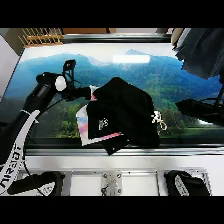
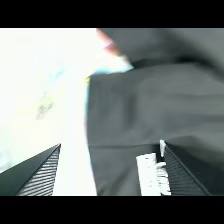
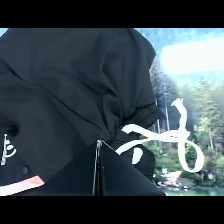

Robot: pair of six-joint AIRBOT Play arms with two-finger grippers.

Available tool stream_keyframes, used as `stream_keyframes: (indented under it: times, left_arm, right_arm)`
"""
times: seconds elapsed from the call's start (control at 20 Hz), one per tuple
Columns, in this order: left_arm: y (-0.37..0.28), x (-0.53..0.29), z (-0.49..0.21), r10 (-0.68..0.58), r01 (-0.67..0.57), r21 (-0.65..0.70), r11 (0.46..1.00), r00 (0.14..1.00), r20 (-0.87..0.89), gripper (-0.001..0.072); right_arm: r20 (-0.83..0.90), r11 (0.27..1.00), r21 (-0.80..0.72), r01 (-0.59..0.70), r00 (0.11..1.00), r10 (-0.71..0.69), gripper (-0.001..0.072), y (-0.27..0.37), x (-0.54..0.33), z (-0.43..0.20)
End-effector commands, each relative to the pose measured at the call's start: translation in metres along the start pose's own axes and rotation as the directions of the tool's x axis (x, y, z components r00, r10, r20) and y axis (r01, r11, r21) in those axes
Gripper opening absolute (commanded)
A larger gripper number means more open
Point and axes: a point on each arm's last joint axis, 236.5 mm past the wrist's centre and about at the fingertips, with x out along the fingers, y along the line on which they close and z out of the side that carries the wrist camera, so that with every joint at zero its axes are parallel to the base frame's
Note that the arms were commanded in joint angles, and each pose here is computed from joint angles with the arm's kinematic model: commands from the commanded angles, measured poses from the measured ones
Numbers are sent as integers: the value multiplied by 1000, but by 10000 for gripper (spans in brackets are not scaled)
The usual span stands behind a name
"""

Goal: Fold the clothes and pants, and hang the long-sleeved shirts on hangers.

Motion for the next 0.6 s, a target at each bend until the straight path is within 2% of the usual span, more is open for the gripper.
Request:
stream_keyframes:
  times: [0.0, 0.25, 0.55]
  left_arm:
    - [30, 37, -13, -10, 8, -106, 994, 1000, -24, 712]
    - [17, 70, 33, -218, 215, -213, 953, 976, 10, 713]
    - [-11, 125, 72, -338, 327, -230, 917, 941, -10, 713]
  right_arm:
    - [4, 999, 19, -41, 999, 41, 22, 10, 0, 1]
    - [4, 999, 21, -46, 999, 46, 22, 11, 0, 1]
    - [4, 999, 21, -45, 999, 45, 22, 11, 0, 1]
